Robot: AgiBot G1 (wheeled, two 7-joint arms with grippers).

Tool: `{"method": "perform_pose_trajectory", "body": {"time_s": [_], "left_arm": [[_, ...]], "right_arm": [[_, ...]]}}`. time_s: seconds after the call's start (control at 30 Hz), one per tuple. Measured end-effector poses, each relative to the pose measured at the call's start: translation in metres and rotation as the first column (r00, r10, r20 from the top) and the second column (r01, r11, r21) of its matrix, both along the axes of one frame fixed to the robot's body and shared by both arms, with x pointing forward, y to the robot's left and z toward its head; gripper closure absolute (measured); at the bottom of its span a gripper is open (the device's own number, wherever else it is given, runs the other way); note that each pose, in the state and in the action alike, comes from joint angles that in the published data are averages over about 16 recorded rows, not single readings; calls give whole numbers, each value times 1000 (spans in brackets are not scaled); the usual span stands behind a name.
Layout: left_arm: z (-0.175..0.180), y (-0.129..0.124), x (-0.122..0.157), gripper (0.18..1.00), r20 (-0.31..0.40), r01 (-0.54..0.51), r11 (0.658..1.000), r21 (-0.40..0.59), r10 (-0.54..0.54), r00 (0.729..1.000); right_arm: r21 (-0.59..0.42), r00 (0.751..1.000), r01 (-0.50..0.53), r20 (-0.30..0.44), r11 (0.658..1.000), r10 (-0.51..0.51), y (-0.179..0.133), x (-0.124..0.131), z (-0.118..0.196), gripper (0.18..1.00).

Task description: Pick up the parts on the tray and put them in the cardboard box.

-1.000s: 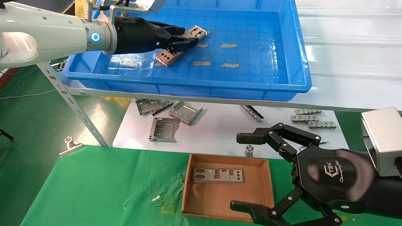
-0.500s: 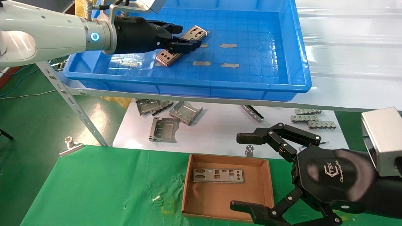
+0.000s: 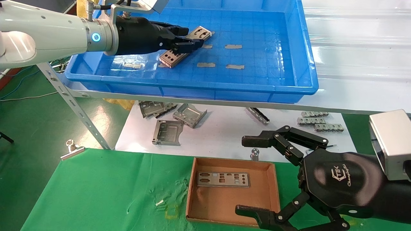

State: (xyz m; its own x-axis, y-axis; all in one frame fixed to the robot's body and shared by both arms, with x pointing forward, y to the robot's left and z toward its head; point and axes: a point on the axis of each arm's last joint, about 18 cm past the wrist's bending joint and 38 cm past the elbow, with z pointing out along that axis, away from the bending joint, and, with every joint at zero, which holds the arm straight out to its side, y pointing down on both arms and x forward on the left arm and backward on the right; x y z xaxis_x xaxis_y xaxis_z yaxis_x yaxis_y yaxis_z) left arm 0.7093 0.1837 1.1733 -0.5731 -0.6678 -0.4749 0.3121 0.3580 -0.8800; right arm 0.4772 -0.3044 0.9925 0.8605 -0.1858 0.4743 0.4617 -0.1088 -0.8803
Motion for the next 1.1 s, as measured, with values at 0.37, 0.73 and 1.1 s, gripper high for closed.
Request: {"method": "perform_pose_trajectory", "body": {"time_s": [0.37,0.73,1.1], "left_arm": [[4,0,-1,690,11,1,1000,-1,-1,1000],[28,0,-13,729,59,20,1000,-11,-19,998],[37,-2,-48,731,66,178,982,65,-182,981]], "right_arm": [[0,1000,0,0,1000,0,0,0,0,178],[0,1000,0,0,1000,0,0,0,0,178],[0,1000,0,0,1000,0,0,0,0,178]]}}
